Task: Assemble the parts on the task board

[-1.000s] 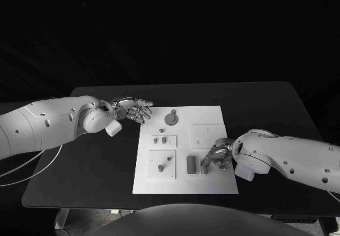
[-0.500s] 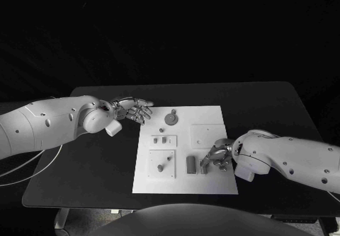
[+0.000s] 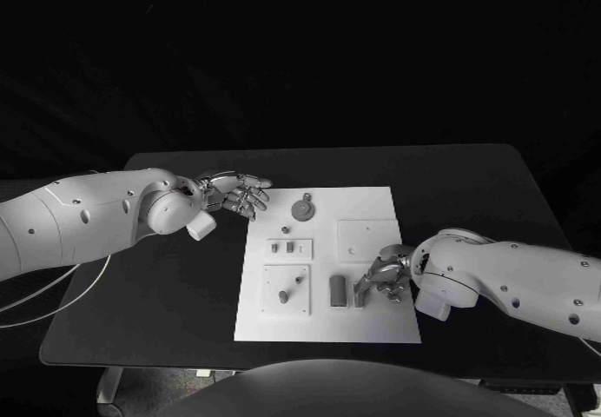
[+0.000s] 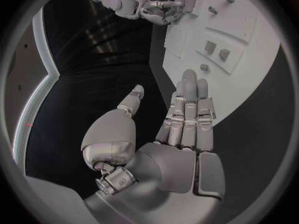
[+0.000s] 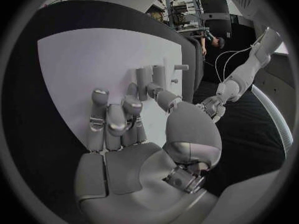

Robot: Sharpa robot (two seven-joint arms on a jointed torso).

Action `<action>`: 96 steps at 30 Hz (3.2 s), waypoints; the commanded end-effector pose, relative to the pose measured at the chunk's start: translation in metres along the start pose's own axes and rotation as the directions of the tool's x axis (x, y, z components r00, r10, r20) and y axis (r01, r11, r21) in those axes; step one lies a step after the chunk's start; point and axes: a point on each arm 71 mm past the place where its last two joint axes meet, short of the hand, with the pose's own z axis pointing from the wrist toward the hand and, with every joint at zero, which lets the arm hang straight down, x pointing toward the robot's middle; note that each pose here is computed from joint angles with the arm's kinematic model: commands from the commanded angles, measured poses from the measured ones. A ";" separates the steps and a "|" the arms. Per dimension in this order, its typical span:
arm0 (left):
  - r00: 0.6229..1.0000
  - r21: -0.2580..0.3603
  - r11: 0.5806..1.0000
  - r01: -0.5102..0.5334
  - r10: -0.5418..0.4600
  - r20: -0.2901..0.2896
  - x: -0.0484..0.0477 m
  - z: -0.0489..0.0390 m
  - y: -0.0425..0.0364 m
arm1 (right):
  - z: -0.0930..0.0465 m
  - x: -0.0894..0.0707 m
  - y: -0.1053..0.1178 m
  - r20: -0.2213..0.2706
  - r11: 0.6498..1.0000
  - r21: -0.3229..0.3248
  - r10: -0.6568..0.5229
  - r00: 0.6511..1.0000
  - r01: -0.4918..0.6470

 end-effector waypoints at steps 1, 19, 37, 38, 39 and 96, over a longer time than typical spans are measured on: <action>1.000 0.005 1.000 -0.003 0.003 -0.014 0.0017 0.0005 -0.0017 | 0.000 0.005 0.003 -0.026 1.000 -0.022 -0.020 0.999 0.019; 1.000 -0.002 1.000 -0.004 0.003 -0.012 0.0011 0.0008 -0.0012 | 0.000 0.006 0.004 -0.031 0.999 -0.034 -0.028 0.999 0.027; 1.000 -0.007 1.000 -0.007 0.007 -0.016 0.0014 0.0011 -0.0010 | 0.000 0.007 0.007 0.003 0.994 -0.056 -0.099 0.995 0.099; 1.000 -0.007 1.000 -0.007 0.007 -0.016 0.0014 0.0011 -0.0010 | 0.000 0.007 0.007 0.003 0.993 -0.056 -0.099 0.995 0.099; 1.000 -0.007 1.000 -0.008 0.007 -0.016 0.0013 0.0011 -0.0010 | 0.000 0.007 0.007 0.002 0.993 -0.057 -0.100 0.995 0.100; 1.000 -0.030 0.999 -0.011 0.011 -0.014 -0.0018 -0.0003 0.0019 | -0.007 0.007 0.004 0.023 0.986 -0.120 -0.114 0.993 0.116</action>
